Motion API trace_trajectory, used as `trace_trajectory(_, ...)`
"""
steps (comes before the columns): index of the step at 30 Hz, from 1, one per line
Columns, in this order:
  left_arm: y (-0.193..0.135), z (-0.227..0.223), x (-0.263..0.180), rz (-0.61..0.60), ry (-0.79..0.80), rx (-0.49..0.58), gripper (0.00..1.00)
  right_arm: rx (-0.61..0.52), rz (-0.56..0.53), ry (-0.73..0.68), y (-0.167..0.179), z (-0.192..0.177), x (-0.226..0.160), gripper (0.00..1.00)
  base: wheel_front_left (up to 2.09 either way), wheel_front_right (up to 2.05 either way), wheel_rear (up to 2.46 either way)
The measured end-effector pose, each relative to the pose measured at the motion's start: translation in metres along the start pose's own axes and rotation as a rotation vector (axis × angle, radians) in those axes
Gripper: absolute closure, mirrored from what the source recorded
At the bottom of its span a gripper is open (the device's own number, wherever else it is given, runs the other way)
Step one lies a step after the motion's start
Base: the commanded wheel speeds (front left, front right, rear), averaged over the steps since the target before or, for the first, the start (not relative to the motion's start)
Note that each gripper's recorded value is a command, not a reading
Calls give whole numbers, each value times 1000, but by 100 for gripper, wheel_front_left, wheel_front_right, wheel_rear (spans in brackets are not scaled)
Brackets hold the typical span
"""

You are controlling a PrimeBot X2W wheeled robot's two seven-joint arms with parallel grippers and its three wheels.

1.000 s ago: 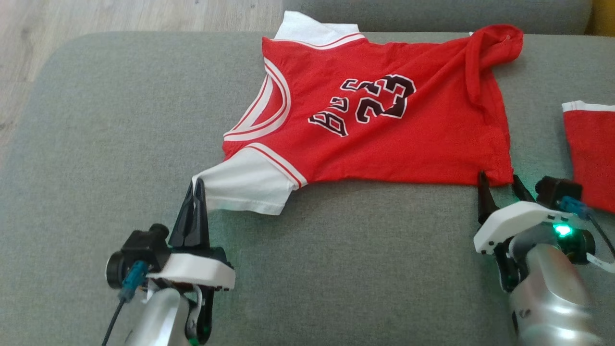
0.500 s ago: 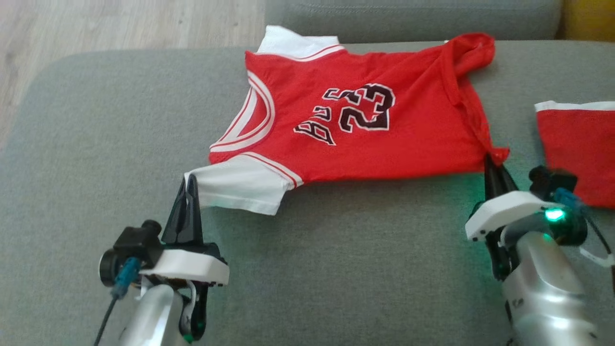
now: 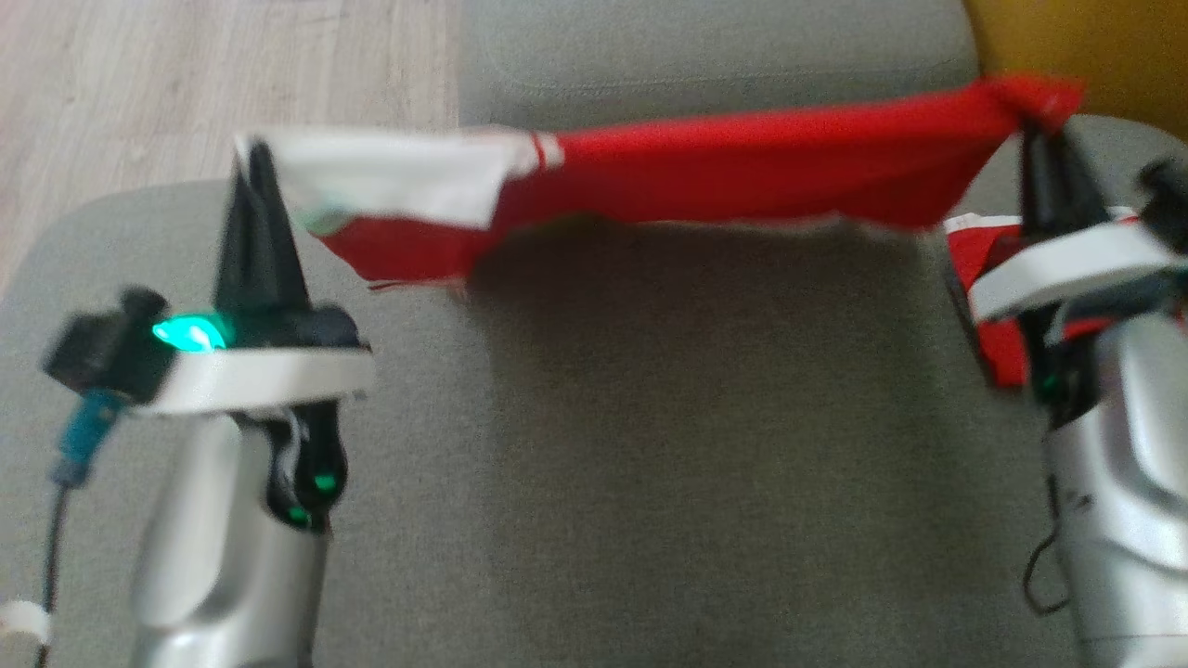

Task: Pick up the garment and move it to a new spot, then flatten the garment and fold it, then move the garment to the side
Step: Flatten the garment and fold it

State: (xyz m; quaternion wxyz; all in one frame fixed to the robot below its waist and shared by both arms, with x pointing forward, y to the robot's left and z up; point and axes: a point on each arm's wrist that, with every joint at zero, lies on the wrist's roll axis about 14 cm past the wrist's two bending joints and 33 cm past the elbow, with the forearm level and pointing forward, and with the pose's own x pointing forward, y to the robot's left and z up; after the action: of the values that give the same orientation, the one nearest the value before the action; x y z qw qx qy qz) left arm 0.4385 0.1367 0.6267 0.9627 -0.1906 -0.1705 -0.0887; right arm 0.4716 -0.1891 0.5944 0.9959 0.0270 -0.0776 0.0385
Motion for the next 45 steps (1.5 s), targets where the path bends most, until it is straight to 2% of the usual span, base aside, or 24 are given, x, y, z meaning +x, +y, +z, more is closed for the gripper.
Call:
trace_trajectory(8, -48, 129, 19, -122, -342, -155, 100, -28, 51, -315, 5, 131, -13, 100, 0, 0, 0)
trace_trajectory(10, -54, 150, 18, -136, -386, -187, 100, -32, 55, -359, 6, 150, -20, 100, 0, 0, 0)
trace_trajectory(13, -59, 163, 23, -158, -383, -180, 100, -25, 53, -358, 8, 155, -25, 100, 0, 0, 0)
trace_trajectory(16, -51, 156, 38, -146, -328, -121, 100, -14, 58, -305, 10, 143, -17, 100, 0, 0, 0)
trace_trajectory(19, -30, 130, 68, -104, -219, -69, 100, 22, 69, -244, 11, 125, 5, 100, 0, 0, 0)
trace_trajectory(22, -2, 104, 103, -60, -131, 6, 100, 45, 88, -192, 15, 111, 44, 100, 0, 0, 0)
trace_trajectory(23, 13, 88, 129, -40, -82, 49, 100, 49, 104, -163, 18, 105, 74, 100, 0, 0, 0)
trace_trajectory(24, 13, 88, 129, -40, -82, 49, 100, 49, 104, -163, 18, 105, 74, 100, 0, 0, 0)
trace_trajectory(29, 41, 71, 186, 8, -75, 116, 100, 59, 95, -160, 12, 94, 144, 100, 0, 0, 0)
trace_trajectory(34, 58, 64, 217, 27, -119, 135, 100, 79, 72, -181, 11, 72, 191, 100, 0, 0, 0)
trace_trajectory(39, 75, 17, 206, 34, -10, 193, 100, 97, 66, -1, 19, -9, 197, 100, 0, 0, 0)
trace_trajectory(45, 90, -49, 156, 30, 180, 250, 100, 61, 62, 312, 17, -110, 150, 100, 0, 0, 0)
